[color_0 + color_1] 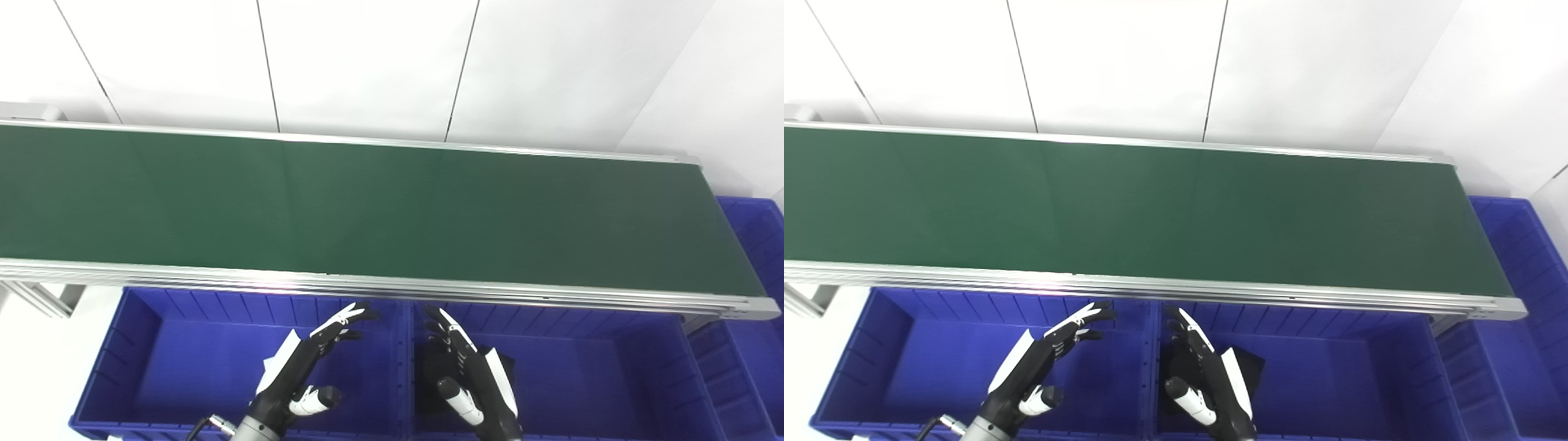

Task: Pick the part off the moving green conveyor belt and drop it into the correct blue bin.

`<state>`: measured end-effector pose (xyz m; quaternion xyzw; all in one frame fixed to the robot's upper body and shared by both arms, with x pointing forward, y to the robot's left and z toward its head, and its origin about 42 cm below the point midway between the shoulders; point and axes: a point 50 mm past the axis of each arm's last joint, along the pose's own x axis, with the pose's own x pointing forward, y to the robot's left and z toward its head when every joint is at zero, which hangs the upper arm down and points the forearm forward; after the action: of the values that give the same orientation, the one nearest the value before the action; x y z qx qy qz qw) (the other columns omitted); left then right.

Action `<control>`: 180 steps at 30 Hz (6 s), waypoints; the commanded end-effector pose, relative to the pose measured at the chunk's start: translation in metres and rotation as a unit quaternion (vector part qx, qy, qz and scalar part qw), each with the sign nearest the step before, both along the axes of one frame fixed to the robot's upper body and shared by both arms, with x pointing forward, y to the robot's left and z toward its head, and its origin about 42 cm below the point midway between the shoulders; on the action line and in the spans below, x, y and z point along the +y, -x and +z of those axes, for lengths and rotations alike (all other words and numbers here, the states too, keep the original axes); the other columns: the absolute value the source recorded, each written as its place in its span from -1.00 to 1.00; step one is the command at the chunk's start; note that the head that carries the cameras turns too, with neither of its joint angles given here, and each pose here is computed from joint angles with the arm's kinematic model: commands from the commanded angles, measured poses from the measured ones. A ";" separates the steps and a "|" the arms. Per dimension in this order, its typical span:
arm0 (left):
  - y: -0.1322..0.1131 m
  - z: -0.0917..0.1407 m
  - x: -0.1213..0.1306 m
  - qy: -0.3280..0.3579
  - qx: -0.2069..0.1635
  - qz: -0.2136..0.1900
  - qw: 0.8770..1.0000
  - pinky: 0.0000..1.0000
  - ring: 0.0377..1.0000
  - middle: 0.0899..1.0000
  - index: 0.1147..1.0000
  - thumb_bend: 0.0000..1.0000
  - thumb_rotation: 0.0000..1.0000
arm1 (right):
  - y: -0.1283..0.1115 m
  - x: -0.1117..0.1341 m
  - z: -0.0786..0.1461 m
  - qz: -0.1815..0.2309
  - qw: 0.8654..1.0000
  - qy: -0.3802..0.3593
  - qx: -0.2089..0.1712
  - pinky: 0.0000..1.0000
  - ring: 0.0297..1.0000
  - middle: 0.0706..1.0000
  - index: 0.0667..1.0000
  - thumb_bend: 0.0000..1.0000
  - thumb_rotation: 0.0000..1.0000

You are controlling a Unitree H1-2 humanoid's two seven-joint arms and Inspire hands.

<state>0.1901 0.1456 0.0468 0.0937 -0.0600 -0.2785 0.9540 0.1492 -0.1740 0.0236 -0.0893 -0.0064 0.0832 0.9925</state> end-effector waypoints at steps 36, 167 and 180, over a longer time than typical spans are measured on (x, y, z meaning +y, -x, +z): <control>-0.021 0.026 0.032 0.004 -0.039 -0.010 0.999 0.63 0.84 0.86 0.72 0.88 1.00 | -0.025 0.039 0.025 0.007 0.998 -0.034 -0.055 0.78 0.83 0.81 0.78 0.94 0.91; -0.003 -0.011 -0.047 0.023 -0.013 -0.001 1.000 0.68 0.82 0.85 0.78 0.79 0.89 | 0.003 -0.046 0.000 0.006 1.000 -0.016 -0.001 0.77 0.79 0.83 0.88 0.83 0.98; -0.001 -0.020 -0.044 0.018 0.003 -0.004 1.000 0.71 0.84 0.87 0.79 0.87 0.89 | 0.004 -0.044 -0.006 0.006 1.000 -0.013 0.008 0.77 0.79 0.84 0.88 0.85 0.99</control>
<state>0.1837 0.1029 0.0177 0.0868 -0.0297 -0.2856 0.9539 0.1414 -0.2190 0.0107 -0.0823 0.0368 0.0922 0.9917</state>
